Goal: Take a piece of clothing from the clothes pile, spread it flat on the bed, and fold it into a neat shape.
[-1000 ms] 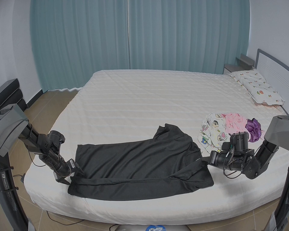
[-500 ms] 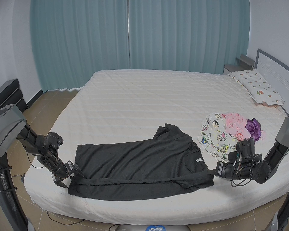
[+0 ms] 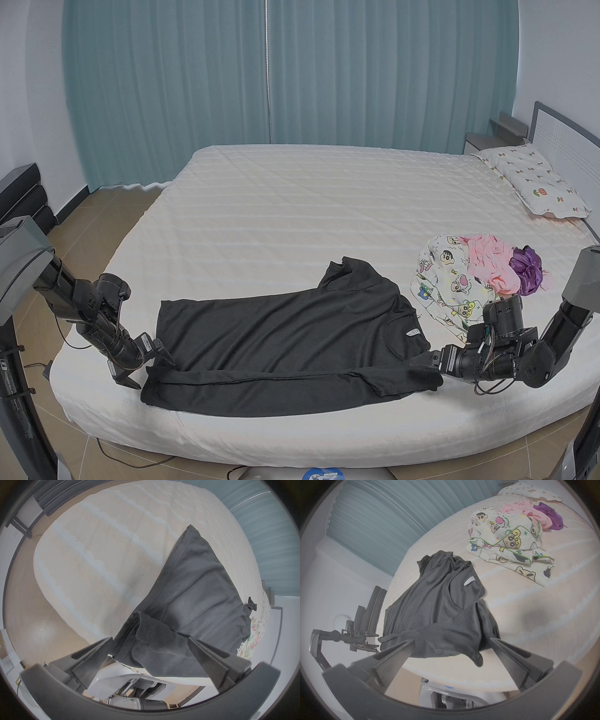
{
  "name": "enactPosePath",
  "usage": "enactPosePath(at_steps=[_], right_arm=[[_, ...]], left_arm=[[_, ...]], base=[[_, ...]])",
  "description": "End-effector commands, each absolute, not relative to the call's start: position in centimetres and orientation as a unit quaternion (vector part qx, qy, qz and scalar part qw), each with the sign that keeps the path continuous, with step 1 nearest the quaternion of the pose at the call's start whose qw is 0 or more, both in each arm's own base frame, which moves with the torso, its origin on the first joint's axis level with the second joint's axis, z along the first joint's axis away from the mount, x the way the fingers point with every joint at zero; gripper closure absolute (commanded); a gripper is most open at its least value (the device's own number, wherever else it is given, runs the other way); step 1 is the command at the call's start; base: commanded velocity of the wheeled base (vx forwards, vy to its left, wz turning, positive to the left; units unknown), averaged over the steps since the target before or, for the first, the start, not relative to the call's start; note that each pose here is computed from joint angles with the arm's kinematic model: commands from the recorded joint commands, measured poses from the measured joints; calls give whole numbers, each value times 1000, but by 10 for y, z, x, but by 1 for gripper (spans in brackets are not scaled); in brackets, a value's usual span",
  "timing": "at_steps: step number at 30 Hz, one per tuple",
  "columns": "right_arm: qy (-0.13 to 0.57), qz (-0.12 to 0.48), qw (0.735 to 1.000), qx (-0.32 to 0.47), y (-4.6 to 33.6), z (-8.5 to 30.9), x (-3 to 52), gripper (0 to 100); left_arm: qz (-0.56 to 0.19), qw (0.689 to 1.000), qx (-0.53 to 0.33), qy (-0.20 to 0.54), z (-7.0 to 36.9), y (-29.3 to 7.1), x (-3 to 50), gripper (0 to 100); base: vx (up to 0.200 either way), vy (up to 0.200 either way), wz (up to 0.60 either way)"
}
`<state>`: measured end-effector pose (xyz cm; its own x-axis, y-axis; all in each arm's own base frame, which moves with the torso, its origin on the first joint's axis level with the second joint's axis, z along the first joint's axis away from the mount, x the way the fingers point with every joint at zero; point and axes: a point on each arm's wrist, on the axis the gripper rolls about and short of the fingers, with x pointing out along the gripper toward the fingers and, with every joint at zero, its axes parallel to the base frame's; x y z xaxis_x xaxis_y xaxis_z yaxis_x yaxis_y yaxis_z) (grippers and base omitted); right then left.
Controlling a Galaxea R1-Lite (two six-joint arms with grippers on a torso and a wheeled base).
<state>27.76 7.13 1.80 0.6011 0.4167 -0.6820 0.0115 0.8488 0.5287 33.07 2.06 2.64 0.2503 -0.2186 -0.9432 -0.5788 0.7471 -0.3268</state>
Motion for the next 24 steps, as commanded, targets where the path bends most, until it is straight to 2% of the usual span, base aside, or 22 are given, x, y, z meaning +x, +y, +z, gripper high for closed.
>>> enactPosePath(at_steps=[1, 8, 18, 19, 24], right_arm=[[434, 114, 857, 252, 74, 1, 292, 0], [425, 118, 850, 287, 74, -9, 302, 0], [430, 125, 846, 291, 75, -10, 300, 0], [427, 126, 846, 293, 75, -12, 304, 100], [425, 116, 847, 298, 70, -17, 309, 100]], left_arm=[[123, 720, -335, 596, 28, 21, 331, 0], [122, 710, -357, 594, 26, 32, 330, 0], [106, 705, -370, 596, 28, 32, 328, 0], [106, 705, -370, 596, 28, 32, 328, 0], [106, 705, -370, 596, 28, 32, 328, 0]], base=[[0, 0, 0], [0, 0, 0], [0, 0, 0], [0, 0, 0], [0, 0, 0]])
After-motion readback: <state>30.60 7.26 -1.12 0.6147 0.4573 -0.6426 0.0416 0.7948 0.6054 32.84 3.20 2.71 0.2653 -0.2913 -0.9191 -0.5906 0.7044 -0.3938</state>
